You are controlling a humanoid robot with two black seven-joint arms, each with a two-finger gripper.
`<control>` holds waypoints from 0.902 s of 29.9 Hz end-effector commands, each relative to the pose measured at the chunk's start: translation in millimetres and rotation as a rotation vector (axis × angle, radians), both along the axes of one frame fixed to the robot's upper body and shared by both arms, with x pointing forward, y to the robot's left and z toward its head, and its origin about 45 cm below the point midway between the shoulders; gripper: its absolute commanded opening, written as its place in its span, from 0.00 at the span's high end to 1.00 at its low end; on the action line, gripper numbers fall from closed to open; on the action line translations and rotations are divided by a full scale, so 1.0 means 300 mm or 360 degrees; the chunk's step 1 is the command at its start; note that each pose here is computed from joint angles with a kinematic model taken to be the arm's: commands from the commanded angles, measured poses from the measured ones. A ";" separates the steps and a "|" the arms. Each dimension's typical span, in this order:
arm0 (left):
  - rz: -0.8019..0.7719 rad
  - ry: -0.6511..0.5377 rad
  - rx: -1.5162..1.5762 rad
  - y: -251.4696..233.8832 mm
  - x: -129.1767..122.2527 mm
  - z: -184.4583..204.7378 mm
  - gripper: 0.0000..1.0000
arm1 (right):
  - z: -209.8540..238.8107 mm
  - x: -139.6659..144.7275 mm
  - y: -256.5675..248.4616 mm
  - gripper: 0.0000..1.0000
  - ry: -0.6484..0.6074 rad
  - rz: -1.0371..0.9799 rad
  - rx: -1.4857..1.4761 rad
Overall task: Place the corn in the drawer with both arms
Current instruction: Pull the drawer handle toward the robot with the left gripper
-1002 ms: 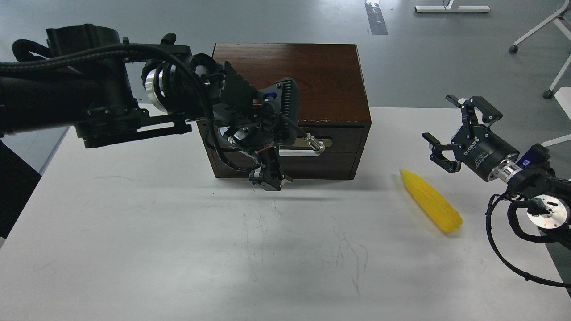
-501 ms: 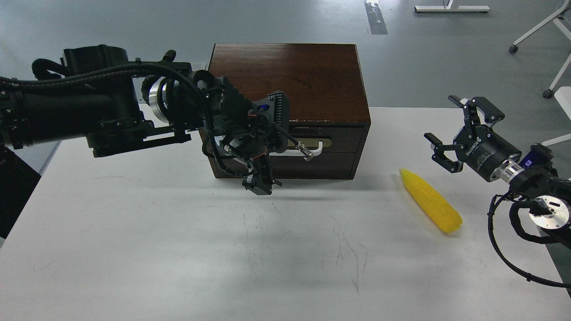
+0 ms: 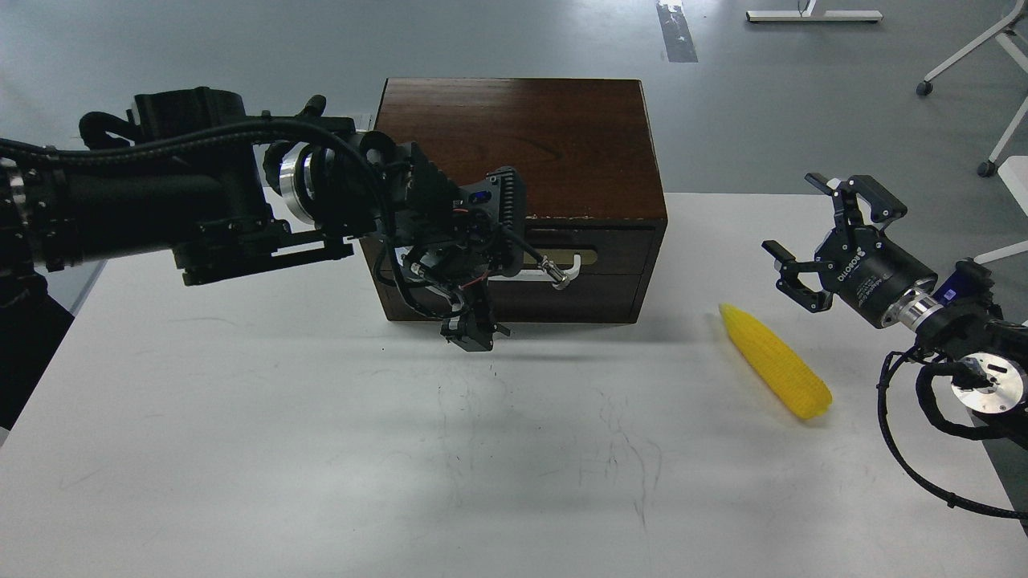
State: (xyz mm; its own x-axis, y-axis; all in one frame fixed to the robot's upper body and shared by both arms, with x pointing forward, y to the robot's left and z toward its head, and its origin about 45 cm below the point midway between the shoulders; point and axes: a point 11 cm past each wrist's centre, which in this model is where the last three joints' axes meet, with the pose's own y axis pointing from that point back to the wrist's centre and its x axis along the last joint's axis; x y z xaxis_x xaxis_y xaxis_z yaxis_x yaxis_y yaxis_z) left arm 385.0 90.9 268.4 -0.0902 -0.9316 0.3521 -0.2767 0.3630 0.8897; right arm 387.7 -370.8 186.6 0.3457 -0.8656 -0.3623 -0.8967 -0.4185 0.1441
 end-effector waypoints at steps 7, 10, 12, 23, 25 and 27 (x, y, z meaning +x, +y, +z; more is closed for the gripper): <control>0.0020 0.0009 0.0014 0.010 0.006 -0.018 0.02 | -0.008 -0.007 -0.004 0.00 0.0010 -0.0004 -0.0001; 0.0029 0.0007 0.0015 0.014 0.011 -0.019 0.02 | -0.008 -0.007 -0.004 0.00 0.0010 -0.0004 -0.0001; 0.0025 0.0010 0.0014 0.011 0.008 -0.022 0.02 | -0.008 -0.007 -0.004 0.00 0.0010 -0.0004 -0.0001; -0.0012 0.0040 0.0020 -0.018 -0.016 -0.049 0.02 | -0.016 -0.014 -0.009 0.00 0.0019 -0.0009 -0.0001; -0.0014 0.0047 0.0053 -0.005 -0.019 -0.064 0.02 | -0.019 -0.016 -0.009 0.00 0.0024 -0.0009 -0.0003; -0.0020 0.0053 0.0059 -0.004 -0.024 -0.068 0.02 | -0.023 -0.019 -0.010 0.00 0.0028 -0.0010 -0.0003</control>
State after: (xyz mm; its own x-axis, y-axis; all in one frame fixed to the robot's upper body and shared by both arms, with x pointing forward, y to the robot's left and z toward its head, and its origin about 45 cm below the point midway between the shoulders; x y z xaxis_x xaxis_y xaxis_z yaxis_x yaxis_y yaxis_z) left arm 379.5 88.2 250.5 -0.0886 -0.9400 0.3294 -0.2484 0.3411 0.9066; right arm 383.3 -373.4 181.3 0.3360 -0.8680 -0.3657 -0.8970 -0.4133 0.1568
